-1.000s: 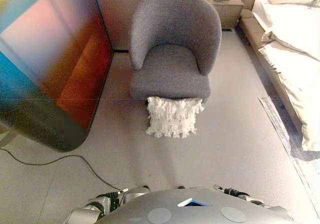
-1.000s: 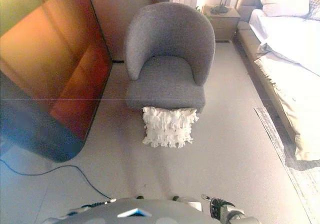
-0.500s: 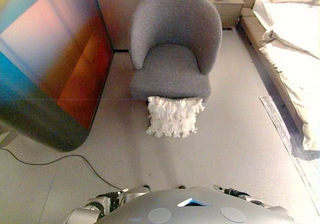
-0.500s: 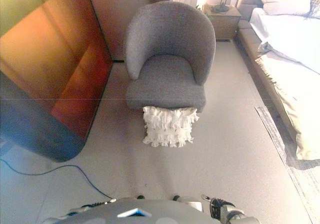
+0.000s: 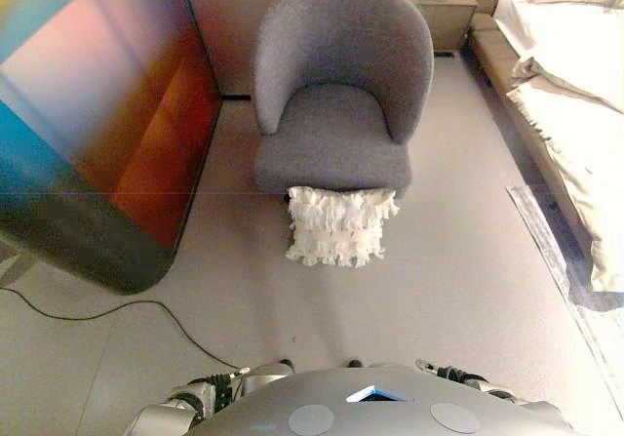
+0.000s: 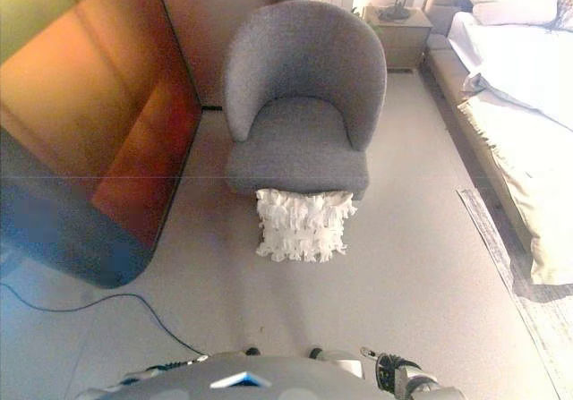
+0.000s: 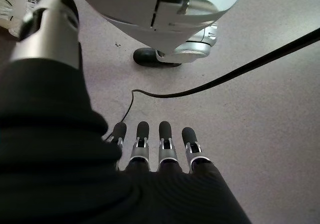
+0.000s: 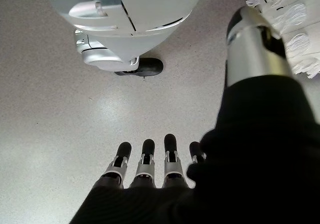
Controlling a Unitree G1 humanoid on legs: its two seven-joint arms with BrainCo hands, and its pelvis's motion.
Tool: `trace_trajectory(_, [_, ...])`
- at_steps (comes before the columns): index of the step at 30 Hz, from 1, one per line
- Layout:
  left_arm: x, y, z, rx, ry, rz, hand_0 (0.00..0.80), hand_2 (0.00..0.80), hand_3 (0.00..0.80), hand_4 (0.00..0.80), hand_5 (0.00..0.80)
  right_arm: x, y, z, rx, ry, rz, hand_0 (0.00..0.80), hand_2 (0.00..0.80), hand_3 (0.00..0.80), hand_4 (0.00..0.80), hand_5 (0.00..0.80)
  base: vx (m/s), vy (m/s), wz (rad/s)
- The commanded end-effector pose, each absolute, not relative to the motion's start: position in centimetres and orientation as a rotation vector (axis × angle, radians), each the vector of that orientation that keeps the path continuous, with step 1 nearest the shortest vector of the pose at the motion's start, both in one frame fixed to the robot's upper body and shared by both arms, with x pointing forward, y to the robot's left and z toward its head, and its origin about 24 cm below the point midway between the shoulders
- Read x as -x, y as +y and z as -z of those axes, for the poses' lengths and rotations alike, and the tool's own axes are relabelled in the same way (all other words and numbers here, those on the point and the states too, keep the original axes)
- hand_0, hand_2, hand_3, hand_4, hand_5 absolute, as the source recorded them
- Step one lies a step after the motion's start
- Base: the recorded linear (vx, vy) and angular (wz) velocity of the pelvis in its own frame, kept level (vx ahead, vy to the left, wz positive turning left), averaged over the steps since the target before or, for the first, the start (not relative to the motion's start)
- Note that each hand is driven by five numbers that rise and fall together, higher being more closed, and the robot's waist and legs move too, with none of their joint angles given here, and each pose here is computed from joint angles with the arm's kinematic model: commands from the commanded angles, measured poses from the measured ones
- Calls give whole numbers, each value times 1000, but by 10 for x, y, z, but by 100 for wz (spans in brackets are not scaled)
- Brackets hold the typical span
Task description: Pick up the cushion and take it to the sofa
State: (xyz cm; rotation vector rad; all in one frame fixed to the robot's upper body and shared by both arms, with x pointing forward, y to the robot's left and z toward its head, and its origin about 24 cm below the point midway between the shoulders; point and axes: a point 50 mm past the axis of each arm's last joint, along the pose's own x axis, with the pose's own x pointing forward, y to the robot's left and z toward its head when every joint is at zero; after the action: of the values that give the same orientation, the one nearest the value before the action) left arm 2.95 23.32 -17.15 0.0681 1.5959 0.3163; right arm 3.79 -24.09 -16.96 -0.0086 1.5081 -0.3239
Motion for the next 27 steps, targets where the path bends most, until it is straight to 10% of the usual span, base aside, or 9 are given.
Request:
trace_trajectory(1, [-46, 234, 170, -104, 1576, -327, 0, 0, 0, 0, 0, -61, -233, 169, 44, 1468, 265, 0, 0, 0, 0, 0, -80, -137, 1])
trace_trajectory(27, [-13, 232, 173, -29, 1637, -338, 0, 0, 0, 0, 0, -51, -247, 166, 102, 1540, 260, 0, 0, 0, 0, 0, 233, -22, -16])
